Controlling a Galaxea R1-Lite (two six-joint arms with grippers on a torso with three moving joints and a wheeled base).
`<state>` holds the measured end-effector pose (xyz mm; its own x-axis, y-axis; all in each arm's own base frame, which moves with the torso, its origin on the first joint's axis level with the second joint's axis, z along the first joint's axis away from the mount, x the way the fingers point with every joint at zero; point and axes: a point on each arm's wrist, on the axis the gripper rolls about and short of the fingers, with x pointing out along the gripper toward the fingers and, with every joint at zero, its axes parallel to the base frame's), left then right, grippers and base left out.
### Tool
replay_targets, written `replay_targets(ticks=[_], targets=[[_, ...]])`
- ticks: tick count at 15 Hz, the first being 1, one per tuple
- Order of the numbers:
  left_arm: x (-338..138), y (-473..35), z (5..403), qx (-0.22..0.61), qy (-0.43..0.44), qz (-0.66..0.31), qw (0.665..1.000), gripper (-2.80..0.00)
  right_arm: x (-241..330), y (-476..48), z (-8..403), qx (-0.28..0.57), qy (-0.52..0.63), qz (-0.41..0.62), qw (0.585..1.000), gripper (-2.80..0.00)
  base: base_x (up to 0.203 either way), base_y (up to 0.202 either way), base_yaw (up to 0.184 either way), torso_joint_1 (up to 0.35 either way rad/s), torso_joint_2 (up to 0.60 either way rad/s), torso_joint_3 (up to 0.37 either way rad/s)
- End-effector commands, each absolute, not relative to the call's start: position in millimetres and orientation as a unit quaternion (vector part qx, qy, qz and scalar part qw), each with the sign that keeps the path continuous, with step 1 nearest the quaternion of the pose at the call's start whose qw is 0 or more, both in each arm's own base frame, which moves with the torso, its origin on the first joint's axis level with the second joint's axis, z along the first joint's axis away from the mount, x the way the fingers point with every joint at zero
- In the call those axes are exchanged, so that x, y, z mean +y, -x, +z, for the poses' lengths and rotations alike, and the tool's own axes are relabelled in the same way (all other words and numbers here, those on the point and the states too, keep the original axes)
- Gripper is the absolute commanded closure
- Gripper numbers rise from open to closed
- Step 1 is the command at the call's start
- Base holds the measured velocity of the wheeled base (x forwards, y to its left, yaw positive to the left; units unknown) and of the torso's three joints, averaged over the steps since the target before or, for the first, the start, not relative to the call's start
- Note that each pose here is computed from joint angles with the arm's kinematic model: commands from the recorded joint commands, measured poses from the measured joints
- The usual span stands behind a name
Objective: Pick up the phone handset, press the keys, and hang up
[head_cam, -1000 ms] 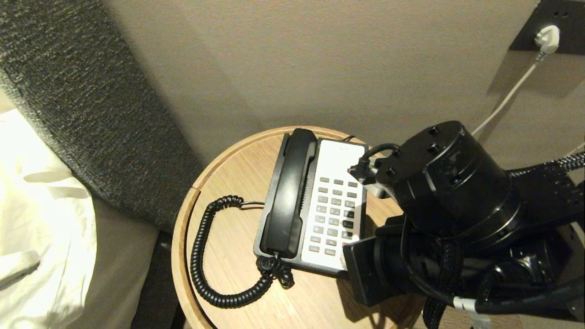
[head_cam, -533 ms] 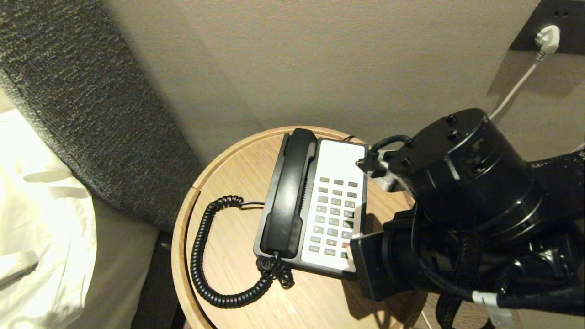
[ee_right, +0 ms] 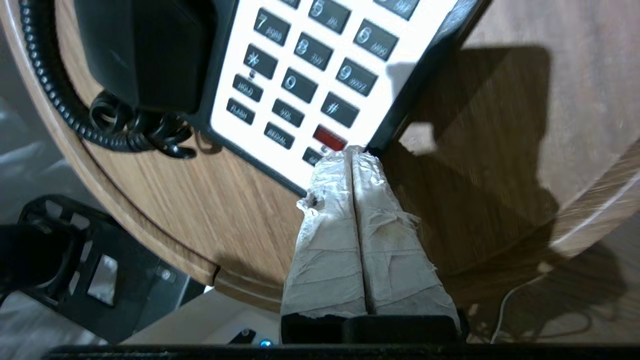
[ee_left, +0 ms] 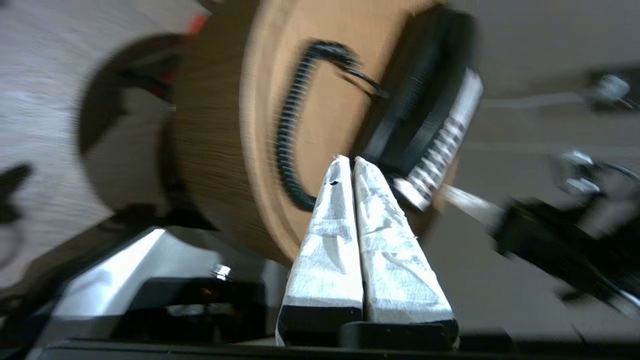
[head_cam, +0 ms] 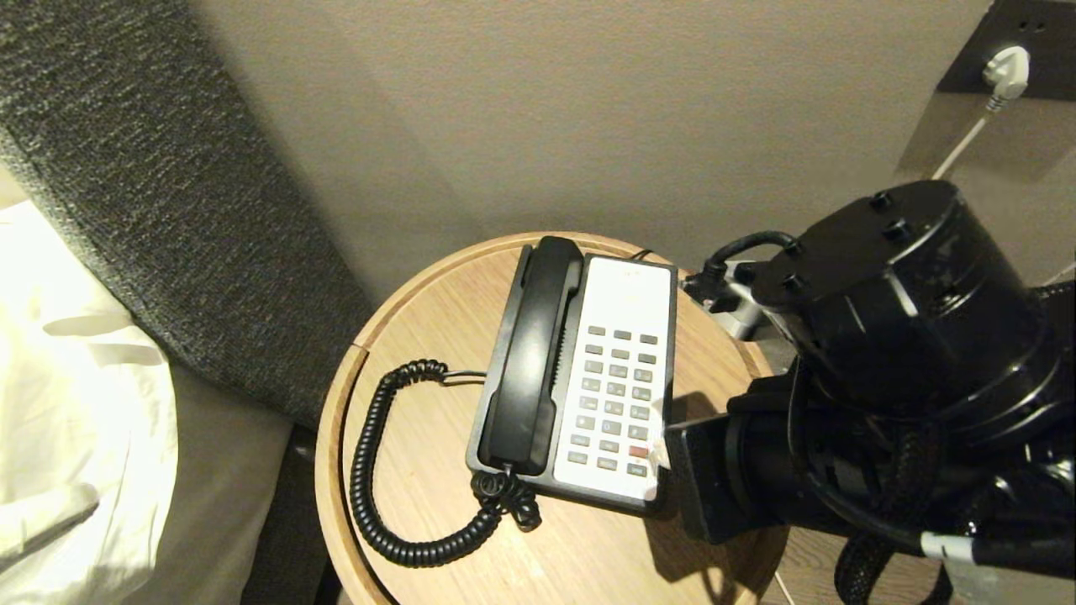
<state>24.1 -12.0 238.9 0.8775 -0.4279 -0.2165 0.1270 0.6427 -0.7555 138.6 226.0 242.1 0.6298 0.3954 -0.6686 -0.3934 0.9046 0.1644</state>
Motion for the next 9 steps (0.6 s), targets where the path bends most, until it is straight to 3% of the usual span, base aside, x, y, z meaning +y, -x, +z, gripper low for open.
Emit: replay_targets(ticks=[1,7,9], targets=[[-7.8,-20.4,232.6,0.174,0.4,-0.118,0.892,0.0,223.7,-137.5,241.8,0.368,-0.001,0.212,0.905,0.0,0.0,0.0,0.0,0.0,0.0,0.0],[5.3,7.8,204.2,0.069,0.406,0.069,0.908,0.0,206.1,-128.6,250.1,0.353,-0.014,0.213,0.911,0.0,0.0,0.0,0.0,0.0,0.0,0.0],[5.8,21.1,179.5,0.054,0.37,0.104,0.922,0.0,202.9,-126.6,253.4,0.348,-0.02,0.215,0.912,0.0,0.0,0.0,0.0,0.0,0.0,0.0]])
